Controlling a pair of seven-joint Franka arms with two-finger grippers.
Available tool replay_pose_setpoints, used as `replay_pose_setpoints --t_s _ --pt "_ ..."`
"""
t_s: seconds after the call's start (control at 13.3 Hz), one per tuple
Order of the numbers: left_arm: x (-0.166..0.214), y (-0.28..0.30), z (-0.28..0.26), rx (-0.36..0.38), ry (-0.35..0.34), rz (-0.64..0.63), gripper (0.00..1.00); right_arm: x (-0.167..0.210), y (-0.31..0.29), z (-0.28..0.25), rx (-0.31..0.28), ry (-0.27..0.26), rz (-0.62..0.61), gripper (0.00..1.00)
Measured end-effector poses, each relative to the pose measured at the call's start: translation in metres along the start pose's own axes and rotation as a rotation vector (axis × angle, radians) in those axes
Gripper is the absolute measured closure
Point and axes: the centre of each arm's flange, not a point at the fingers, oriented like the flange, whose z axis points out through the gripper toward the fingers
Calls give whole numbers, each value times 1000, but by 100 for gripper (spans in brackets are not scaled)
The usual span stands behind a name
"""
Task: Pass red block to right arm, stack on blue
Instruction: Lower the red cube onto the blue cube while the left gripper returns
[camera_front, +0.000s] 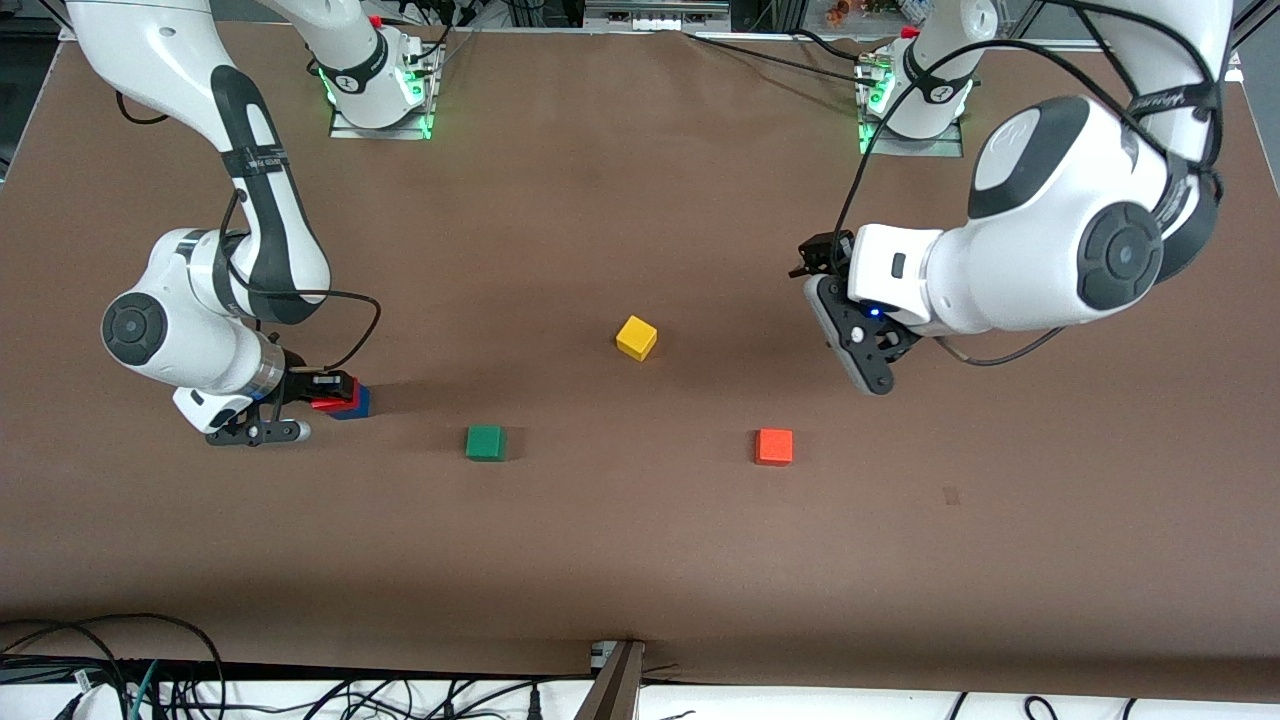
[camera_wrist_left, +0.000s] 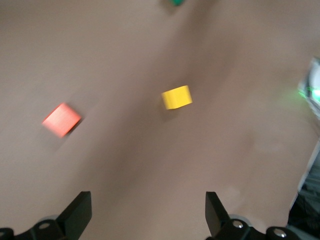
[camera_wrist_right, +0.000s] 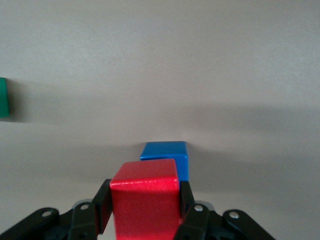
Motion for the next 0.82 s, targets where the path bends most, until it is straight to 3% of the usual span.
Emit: replay_pose_setpoints --t_s 0.15,0.45,0.82 --pt "-6 -3 -9 113 -22 -198 0 -1 2 1 -2 1 4 43" --pt "-27 -13 -40 236 -10 -484 0 1 4 5 -7 17 6 43" --pt "-116 -54 -149 317 121 -663 0 1 6 11 -12 18 9 43"
